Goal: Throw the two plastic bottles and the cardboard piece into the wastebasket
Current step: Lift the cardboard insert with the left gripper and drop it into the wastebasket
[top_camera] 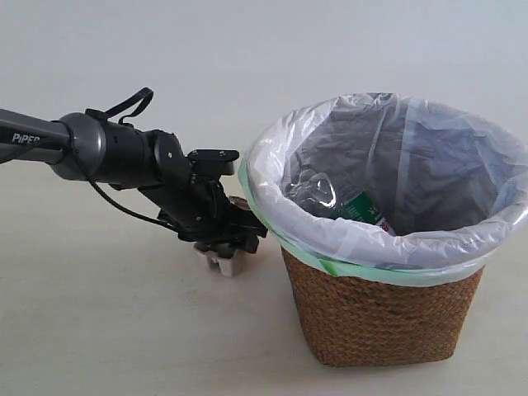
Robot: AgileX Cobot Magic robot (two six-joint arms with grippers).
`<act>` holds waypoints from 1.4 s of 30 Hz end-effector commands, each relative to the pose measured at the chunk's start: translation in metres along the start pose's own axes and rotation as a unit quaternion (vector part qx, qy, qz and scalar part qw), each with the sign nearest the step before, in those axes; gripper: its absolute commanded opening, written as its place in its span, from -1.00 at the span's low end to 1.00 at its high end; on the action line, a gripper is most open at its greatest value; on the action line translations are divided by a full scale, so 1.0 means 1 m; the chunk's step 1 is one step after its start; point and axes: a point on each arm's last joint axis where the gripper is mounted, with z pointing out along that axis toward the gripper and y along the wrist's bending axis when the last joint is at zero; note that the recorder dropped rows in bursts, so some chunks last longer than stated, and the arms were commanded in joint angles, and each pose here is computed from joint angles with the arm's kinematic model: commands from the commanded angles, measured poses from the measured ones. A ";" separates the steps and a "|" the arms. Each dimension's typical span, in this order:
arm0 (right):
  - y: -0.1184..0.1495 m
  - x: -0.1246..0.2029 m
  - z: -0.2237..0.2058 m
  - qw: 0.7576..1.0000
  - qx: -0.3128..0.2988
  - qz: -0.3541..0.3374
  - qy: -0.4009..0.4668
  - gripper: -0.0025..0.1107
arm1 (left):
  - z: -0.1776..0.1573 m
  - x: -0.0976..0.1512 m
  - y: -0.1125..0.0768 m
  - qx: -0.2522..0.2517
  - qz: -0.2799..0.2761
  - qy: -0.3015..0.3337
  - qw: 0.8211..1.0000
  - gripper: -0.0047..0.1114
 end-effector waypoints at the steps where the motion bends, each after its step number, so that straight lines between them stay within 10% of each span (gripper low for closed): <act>1: 0.000 -0.001 0.000 1.000 0.004 -0.004 -0.005 -0.96 | -0.003 0.000 0.014 -0.006 -0.010 0.016 1.000 -0.49; 22: 0.000 -0.001 0.000 1.000 0.004 -0.004 -0.005 -0.96 | -0.146 0.042 0.074 -0.141 -0.094 0.121 0.978 -0.84; 35: 0.000 -0.001 0.000 1.000 0.004 -0.004 -0.005 -0.96 | -0.248 0.139 0.137 -0.284 -0.236 0.233 0.900 -0.84; 42: 0.000 -0.001 0.000 1.000 0.004 -0.004 -0.005 -0.96 | -0.251 0.148 0.144 -0.294 -0.248 0.243 0.891 -0.85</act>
